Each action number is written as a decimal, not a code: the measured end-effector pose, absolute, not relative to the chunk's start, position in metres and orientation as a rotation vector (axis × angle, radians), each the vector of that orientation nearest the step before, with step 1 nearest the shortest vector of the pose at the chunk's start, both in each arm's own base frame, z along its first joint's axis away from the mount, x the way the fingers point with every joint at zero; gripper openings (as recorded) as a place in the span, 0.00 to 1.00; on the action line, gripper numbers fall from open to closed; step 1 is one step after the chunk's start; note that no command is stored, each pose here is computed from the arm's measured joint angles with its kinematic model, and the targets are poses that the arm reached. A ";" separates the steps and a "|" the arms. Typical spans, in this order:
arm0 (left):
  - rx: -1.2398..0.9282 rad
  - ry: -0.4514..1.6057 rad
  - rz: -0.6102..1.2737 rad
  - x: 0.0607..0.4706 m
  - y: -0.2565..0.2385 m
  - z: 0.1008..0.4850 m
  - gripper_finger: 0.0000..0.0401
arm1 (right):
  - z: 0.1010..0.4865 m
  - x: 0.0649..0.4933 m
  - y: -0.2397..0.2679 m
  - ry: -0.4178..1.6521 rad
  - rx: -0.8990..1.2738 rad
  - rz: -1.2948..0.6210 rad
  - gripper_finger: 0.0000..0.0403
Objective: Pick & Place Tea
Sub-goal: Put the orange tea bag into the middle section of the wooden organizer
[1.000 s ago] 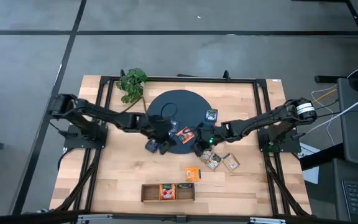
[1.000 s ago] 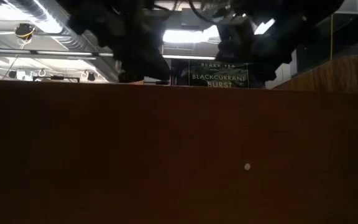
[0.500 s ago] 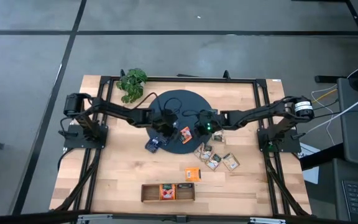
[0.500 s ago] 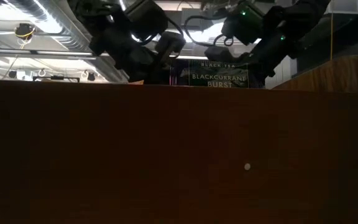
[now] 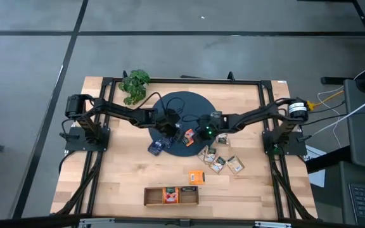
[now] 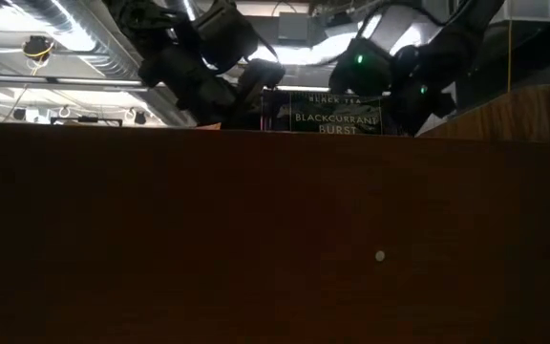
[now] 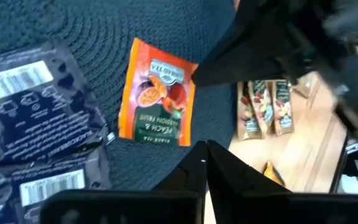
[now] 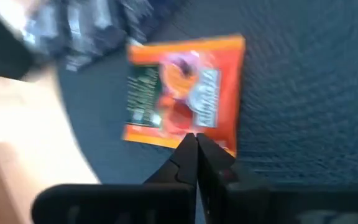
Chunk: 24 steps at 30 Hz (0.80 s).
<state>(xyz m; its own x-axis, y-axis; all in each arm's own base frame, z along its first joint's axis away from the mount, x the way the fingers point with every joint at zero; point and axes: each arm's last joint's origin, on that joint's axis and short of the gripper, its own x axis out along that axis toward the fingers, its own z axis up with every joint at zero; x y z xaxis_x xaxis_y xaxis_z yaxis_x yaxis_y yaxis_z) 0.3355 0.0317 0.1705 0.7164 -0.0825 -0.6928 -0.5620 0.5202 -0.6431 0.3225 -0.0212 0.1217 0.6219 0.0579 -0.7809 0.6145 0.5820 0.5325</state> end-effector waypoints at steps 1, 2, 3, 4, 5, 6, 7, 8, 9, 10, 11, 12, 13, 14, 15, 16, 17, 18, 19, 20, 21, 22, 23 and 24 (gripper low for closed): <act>-1.001 0.747 0.325 0.335 0.032 0.170 0.02 | 0.116 0.322 -0.021 0.876 0.916 -0.386 0.02; -1.002 0.749 0.326 0.335 0.031 0.170 0.02 | 0.112 0.323 -0.021 0.887 0.931 -0.389 0.03; -1.002 0.751 0.327 0.335 0.031 0.170 0.02 | 0.109 0.325 -0.021 0.892 0.940 -0.385 0.03; -1.002 0.754 0.328 0.334 0.031 0.169 0.01 | 0.106 0.326 -0.021 0.896 0.951 -0.373 0.03; -1.002 0.758 0.330 0.334 0.031 0.169 0.01 | 0.102 0.327 -0.021 0.907 0.956 -0.372 0.03; -1.002 0.763 0.332 0.334 0.031 0.169 0.01 | 0.099 0.328 -0.020 0.907 0.966 -0.365 0.02; -1.002 0.767 0.334 0.333 0.031 0.168 0.01 | 0.098 0.329 -0.020 0.907 0.976 -0.359 0.01; -1.001 0.770 0.336 0.333 0.031 0.168 0.01 | 0.097 0.330 -0.020 0.901 0.982 -0.351 0.01; -1.002 0.775 0.339 0.333 0.031 0.168 0.01 | 0.097 0.331 -0.020 0.892 0.984 -0.345 0.01; -1.001 0.783 0.344 0.332 0.031 0.167 0.01 | 0.097 0.331 -0.020 0.885 0.985 -0.342 0.01; -0.995 0.794 0.349 0.331 0.031 0.167 0.02 | 0.097 0.331 -0.020 0.881 0.986 -0.340 0.01; -0.980 0.806 0.351 0.330 0.031 0.166 0.03 | 0.097 0.332 -0.020 0.878 0.987 -0.338 0.02; -0.958 0.817 0.350 0.330 0.031 0.165 0.04 | 0.097 0.332 -0.020 0.877 0.987 -0.338 0.02; -0.937 0.825 0.346 0.329 0.031 0.164 0.05 | 0.097 0.332 -0.020 0.877 0.987 -0.338 0.02; -0.921 0.832 0.341 0.329 0.031 0.164 0.07 | 0.097 0.332 -0.020 0.877 0.987 -0.338 0.02; -0.907 0.838 0.337 0.328 0.032 0.164 0.09 | 0.096 0.332 -0.020 0.878 0.987 -0.338 0.02; -0.897 0.843 0.335 0.328 0.032 0.164 0.11 | 0.096 0.331 -0.020 0.878 0.987 -0.338 0.02; -0.891 0.845 0.332 0.327 0.032 0.165 0.13 | 0.096 0.332 -0.020 0.877 0.987 -0.338 0.02; -0.883 0.844 0.327 0.327 0.032 0.165 0.15 | 0.096 0.332 -0.020 0.877 0.987 -0.338 0.01; -0.875 0.845 0.324 0.327 0.032 0.165 0.17 | 0.096 0.332 -0.020 0.875 0.987 -0.337 0.01; -0.871 0.848 0.323 0.327 0.032 0.165 0.20 | 0.096 0.332 -0.020 0.873 0.987 -0.335 0.01; -0.869 0.850 0.322 0.327 0.032 0.164 0.22 | 0.096 0.332 -0.020 0.872 0.987 -0.336 0.01; -0.869 0.855 0.323 0.327 0.032 0.164 0.25 | 0.096 0.332 -0.020 0.871 0.986 -0.335 0.02; -0.870 0.861 0.327 0.326 0.032 0.164 0.28 | 0.096 0.332 -0.020 0.870 0.986 -0.335 0.02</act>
<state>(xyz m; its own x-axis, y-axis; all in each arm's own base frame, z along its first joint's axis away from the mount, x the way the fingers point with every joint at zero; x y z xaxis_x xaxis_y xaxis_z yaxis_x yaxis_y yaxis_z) 0.3261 0.0315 0.1638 0.6299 -0.0811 -0.7724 -0.5731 0.6227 -0.5327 0.3320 -0.0198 0.0963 0.6278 0.1257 -0.7682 0.6087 0.5358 0.5851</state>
